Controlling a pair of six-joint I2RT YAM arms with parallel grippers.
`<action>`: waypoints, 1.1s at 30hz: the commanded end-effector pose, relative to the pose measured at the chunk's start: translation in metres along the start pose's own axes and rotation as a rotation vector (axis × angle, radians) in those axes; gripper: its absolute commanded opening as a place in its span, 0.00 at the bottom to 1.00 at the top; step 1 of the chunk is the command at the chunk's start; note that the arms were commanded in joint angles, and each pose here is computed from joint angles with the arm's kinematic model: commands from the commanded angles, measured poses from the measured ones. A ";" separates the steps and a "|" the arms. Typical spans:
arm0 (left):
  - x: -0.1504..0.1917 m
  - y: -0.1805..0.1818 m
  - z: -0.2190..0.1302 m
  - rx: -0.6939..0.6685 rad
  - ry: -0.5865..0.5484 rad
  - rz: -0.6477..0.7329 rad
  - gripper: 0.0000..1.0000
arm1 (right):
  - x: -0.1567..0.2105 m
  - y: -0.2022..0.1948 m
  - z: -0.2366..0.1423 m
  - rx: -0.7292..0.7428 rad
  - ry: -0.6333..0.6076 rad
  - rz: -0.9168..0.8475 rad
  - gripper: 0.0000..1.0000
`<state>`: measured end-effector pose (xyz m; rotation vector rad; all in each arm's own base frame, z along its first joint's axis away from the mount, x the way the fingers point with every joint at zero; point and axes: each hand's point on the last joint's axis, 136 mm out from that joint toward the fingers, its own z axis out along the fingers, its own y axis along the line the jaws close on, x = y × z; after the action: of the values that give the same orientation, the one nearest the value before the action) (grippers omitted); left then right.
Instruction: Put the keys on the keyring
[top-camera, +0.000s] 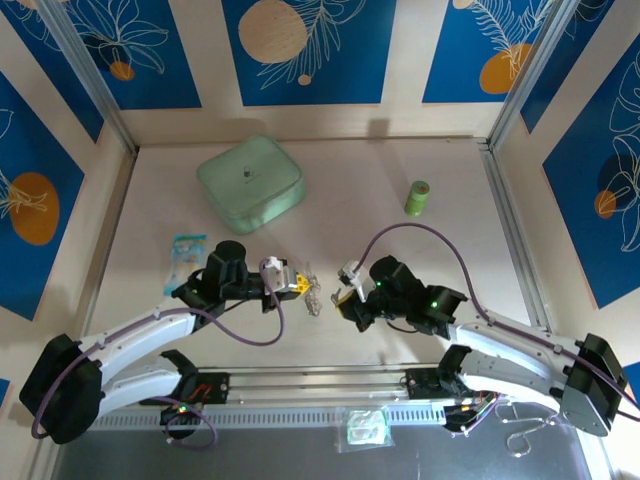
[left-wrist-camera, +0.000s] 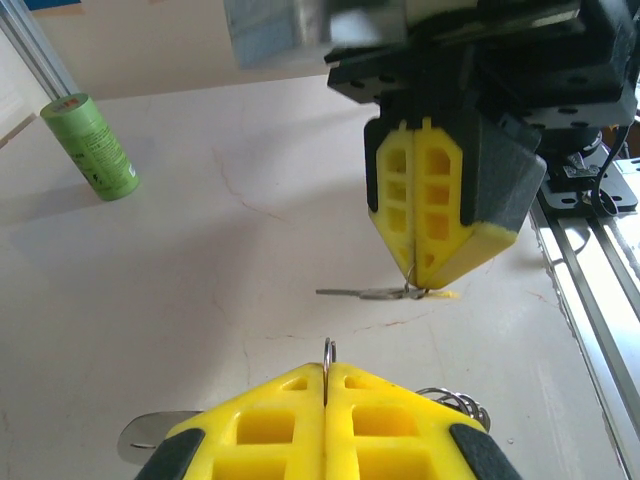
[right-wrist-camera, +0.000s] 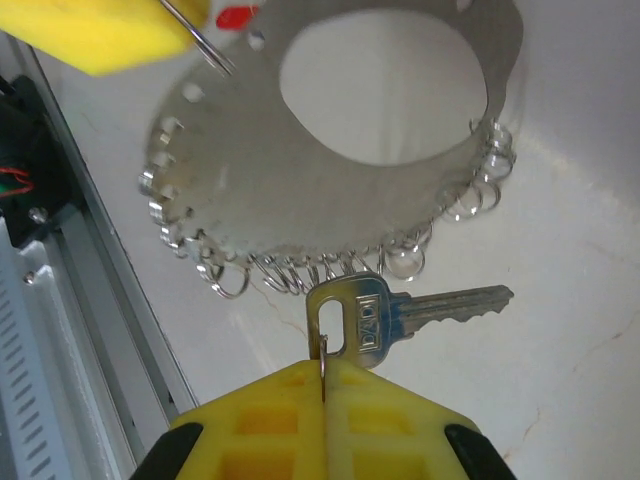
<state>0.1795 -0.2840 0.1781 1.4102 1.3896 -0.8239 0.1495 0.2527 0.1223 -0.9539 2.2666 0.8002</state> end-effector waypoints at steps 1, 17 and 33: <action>-0.008 -0.003 -0.001 0.002 -0.030 0.058 0.00 | 0.015 -0.013 0.005 0.068 0.111 0.096 0.00; -0.007 -0.004 -0.001 0.004 -0.022 0.057 0.00 | 0.074 -0.033 0.037 0.263 0.431 0.328 0.00; -0.006 -0.004 -0.001 0.006 -0.017 0.059 0.00 | 0.083 -0.036 0.045 0.310 0.504 0.321 0.11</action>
<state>0.1797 -0.2836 0.1770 1.4241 1.3773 -0.8061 0.1375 0.2255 0.0207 -0.7236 2.9137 0.3524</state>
